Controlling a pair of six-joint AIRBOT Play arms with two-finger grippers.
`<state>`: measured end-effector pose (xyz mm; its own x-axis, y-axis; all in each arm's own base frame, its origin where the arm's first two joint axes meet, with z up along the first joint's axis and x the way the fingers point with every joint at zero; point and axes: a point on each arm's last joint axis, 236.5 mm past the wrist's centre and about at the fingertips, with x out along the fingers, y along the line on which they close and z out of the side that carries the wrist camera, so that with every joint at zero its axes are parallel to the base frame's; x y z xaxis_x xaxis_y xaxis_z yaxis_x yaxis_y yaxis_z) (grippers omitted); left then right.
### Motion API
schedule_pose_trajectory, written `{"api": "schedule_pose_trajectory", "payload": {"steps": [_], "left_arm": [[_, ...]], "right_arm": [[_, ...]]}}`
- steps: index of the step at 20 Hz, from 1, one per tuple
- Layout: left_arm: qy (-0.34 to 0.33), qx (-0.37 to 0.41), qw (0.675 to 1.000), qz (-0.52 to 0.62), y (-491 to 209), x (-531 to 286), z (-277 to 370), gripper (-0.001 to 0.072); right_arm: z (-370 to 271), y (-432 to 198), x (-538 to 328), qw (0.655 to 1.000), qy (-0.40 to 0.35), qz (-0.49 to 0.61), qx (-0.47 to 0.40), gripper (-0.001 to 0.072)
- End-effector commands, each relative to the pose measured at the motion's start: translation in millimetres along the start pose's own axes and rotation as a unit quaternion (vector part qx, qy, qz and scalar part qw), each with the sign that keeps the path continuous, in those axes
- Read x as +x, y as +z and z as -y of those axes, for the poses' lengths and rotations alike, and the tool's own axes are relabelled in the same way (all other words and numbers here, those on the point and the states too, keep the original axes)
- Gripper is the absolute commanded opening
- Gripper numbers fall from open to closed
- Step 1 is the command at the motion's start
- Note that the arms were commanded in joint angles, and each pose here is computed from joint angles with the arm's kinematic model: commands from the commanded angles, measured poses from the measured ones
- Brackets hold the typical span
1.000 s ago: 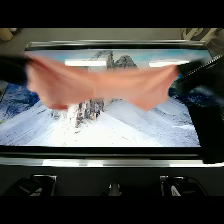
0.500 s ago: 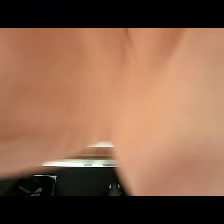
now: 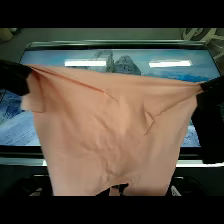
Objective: Fold the shirts.
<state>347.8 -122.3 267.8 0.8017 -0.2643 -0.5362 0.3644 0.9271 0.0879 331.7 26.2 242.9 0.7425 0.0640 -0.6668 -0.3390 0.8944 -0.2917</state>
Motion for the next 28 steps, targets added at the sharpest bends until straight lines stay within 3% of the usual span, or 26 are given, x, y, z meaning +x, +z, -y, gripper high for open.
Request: {"api": "schedule_pose_trajectory", "payload": {"steps": [1,5,11,12,13,14,15,17,19,22,24,26,28], "left_arm": [[-0.003,-0.015,0.998,-0.064,-92.5,117.0,11.3,0.0028],[0.001,-0.167,0.973,-0.157,-151.3,184.2,23.7,0.0029],[-0.05,-0.245,0.956,-0.152,-119.2,220.0,52.1,0.0033],[-0.058,-0.257,0.95,-0.166,-126.5,224.5,59.6,0.0118],[-0.06,-0.26,0.946,-0.184,-136.0,225.7,63.4,0.0364],[-0.053,-0.255,0.941,-0.214,-148.9,220.1,60.0,0.0655],[-0.038,-0.248,0.934,-0.255,-164.0,207.9,46.9,0.0695],[0.001,-0.188,0.918,-0.348,-198.2,166.0,1.1,0.0671],[0.023,-0.169,0.897,-0.407,-227.4,113.5,-44.1,0.067],[0.023,-0.272,0.844,-0.461,-289.5,52.5,-52.6,0.0669],[0.001,-0.327,0.8,-0.502,-343.3,26.0,-26.8,0.0602],[-0.008,-0.339,0.772,-0.538,-386.8,10.8,-4.9,0.0603],[-0.036,-0.344,0.765,-0.543,-405.9,12.2,16.0,0.0603]], "right_arm": [[-43.3,-32.8,128.1,0.987,0.074,-0.045,0.138,0.0022],[-71.4,-45.7,202.1,0.967,0.119,-0.062,0.215,0.0022],[-75.1,-34.5,219.0,0.959,0.116,-0.041,0.255,0.0022],[-85.6,-36.9,222.0,0.962,0.124,-0.05,0.239,0.0046],[-87.7,-38.8,225.1,0.962,0.125,-0.053,0.236,0.0222],[-87.7,-43.2,224.2,0.963,0.126,-0.062,0.23,0.0512],[-80.0,-49.0,218.6,0.967,0.124,-0.07,0.212,0.0629],[-39.2,-75.2,200.6,0.971,0.095,-0.104,0.195,0.0616],[3.0,-114.6,178.9,0.971,0.08,-0.142,0.175,0.0552],[12.0,-185.7,147.9,0.951,0.135,-0.234,0.148,0.0526],[-5.6,-209.5,139.6,0.938,0.186,-0.253,0.148,0.0527],[-29.6,-215.5,145.1,0.926,0.22,-0.247,0.184,0.0527],[-59.0,-216.3,148.2,0.913,0.267,-0.238,0.197,0.0527]]}}
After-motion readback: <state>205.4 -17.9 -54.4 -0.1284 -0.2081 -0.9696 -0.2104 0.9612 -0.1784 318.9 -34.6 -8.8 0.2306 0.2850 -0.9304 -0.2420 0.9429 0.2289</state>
